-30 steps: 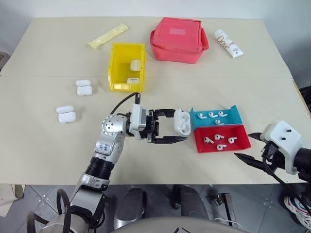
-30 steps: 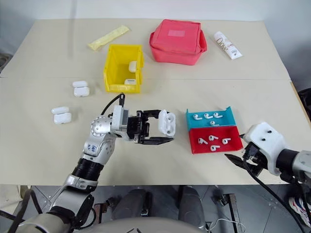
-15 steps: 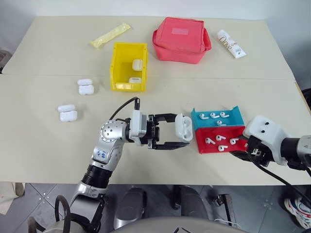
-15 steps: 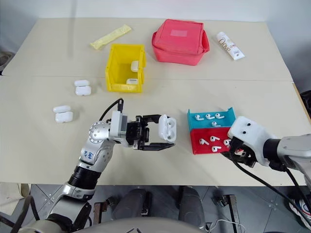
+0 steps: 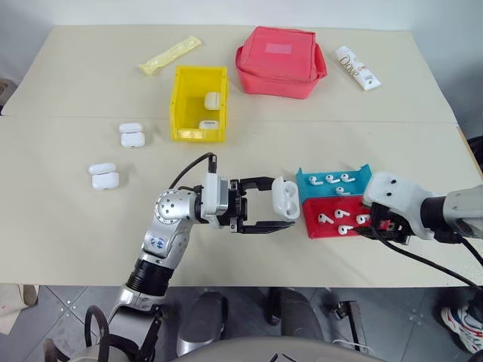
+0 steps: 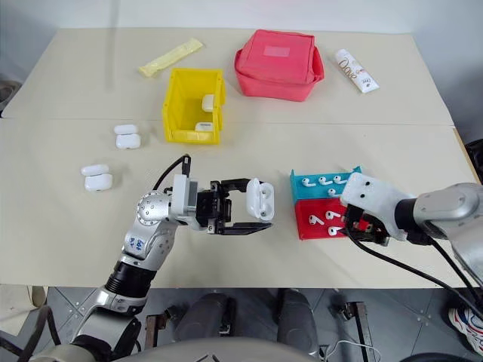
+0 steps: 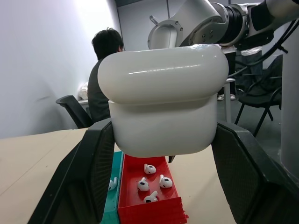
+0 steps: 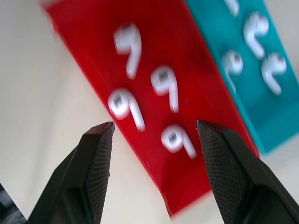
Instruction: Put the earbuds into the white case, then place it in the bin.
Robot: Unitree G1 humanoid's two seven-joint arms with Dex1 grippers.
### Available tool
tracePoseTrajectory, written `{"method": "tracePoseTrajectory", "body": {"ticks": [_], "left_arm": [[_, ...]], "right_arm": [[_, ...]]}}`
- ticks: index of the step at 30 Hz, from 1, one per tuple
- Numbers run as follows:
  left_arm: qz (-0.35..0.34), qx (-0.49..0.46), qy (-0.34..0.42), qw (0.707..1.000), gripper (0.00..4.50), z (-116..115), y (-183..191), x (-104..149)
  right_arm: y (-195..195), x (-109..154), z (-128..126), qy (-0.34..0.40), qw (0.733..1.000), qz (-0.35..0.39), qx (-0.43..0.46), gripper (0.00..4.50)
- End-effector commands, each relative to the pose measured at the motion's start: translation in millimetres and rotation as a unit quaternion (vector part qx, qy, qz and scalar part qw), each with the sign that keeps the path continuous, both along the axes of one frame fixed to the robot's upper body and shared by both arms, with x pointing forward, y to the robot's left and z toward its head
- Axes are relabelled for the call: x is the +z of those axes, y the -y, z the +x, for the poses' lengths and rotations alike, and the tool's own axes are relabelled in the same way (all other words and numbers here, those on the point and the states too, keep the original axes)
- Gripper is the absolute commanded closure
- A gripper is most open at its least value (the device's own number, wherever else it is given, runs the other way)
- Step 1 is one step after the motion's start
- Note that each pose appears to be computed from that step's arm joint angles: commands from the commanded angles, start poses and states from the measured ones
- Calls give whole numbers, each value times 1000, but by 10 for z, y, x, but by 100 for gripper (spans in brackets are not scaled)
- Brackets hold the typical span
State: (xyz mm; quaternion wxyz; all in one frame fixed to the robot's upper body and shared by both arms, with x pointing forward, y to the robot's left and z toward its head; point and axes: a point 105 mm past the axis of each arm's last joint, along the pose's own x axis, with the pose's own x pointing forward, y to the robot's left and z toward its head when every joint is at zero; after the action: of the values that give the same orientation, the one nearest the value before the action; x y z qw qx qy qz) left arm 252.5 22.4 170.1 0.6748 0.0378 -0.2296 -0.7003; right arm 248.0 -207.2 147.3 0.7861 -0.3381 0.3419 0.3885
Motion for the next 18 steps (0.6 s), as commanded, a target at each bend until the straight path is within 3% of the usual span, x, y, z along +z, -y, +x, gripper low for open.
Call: {"method": "tracePoseTrajectory", "body": {"ticks": [1, 18], "left_arm": [[-7, -3, 16, 1000, 174, -77, 21, 62], [-2, 9, 14, 1000, 174, -96, -4, 56]], "right_arm": [[-105, -14, -52, -17, 1000, 13, 10, 159], [-176, -179, -3, -33, 999, -12, 28, 159]]}}
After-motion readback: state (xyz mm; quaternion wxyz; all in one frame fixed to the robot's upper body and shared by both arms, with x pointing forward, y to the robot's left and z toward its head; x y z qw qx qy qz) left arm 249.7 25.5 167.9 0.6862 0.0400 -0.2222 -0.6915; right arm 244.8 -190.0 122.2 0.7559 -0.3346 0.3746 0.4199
